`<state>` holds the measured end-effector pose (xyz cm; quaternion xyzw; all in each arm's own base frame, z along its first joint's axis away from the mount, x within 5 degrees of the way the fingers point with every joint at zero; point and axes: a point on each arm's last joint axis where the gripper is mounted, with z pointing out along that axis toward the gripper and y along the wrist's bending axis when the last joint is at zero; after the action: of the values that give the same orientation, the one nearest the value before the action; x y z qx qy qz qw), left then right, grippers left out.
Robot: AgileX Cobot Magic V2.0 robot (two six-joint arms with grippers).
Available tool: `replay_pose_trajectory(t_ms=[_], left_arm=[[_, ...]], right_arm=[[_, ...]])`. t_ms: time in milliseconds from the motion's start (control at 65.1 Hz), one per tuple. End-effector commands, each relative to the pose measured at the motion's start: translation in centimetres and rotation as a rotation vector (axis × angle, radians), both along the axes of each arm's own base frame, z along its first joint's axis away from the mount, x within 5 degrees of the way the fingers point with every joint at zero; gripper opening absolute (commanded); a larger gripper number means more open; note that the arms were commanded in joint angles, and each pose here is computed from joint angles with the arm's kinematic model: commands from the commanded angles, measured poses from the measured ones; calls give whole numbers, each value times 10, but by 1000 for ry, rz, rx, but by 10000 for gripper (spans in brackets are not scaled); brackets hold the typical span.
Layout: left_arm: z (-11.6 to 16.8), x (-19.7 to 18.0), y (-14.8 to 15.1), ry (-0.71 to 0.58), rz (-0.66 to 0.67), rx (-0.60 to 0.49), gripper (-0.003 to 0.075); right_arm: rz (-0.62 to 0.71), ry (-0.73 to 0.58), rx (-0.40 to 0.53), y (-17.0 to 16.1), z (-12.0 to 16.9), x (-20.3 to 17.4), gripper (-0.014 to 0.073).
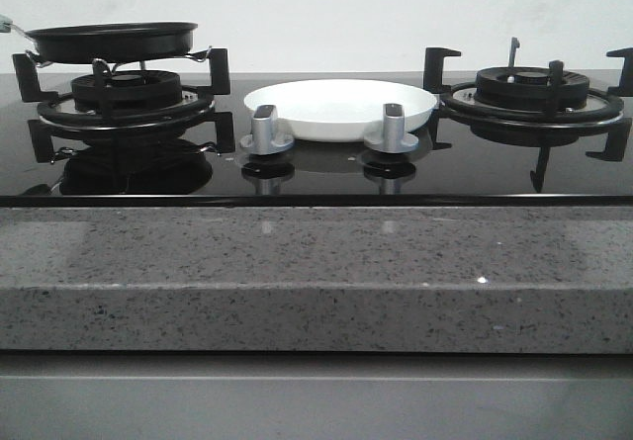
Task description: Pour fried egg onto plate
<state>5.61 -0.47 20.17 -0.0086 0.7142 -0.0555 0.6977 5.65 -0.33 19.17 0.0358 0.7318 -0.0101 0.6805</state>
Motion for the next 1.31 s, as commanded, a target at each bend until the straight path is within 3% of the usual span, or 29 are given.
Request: replay_pose_trajectory(t_ms=[0, 814, 952, 1075, 1290], left_arm=[[6, -1, 2, -90, 19, -24, -19], [9, -1, 3, -123, 27, -26, -20], [36, -7, 4, -230, 35, -28, -20], [82, -15, 3, -299, 33, 47, -20], [145, 10, 0, -134, 12, 124, -20]], right_arm=[[-11, -103, -14, -1, 9, -1, -68], [-12, -125, -11, -1, 12, -2, -68], [-12, -196, -16, -1, 30, -5, -68], [-8, -268, -22, 1, 75, -17, -68], [3, -210, -21, 2, 146, -21, -66]])
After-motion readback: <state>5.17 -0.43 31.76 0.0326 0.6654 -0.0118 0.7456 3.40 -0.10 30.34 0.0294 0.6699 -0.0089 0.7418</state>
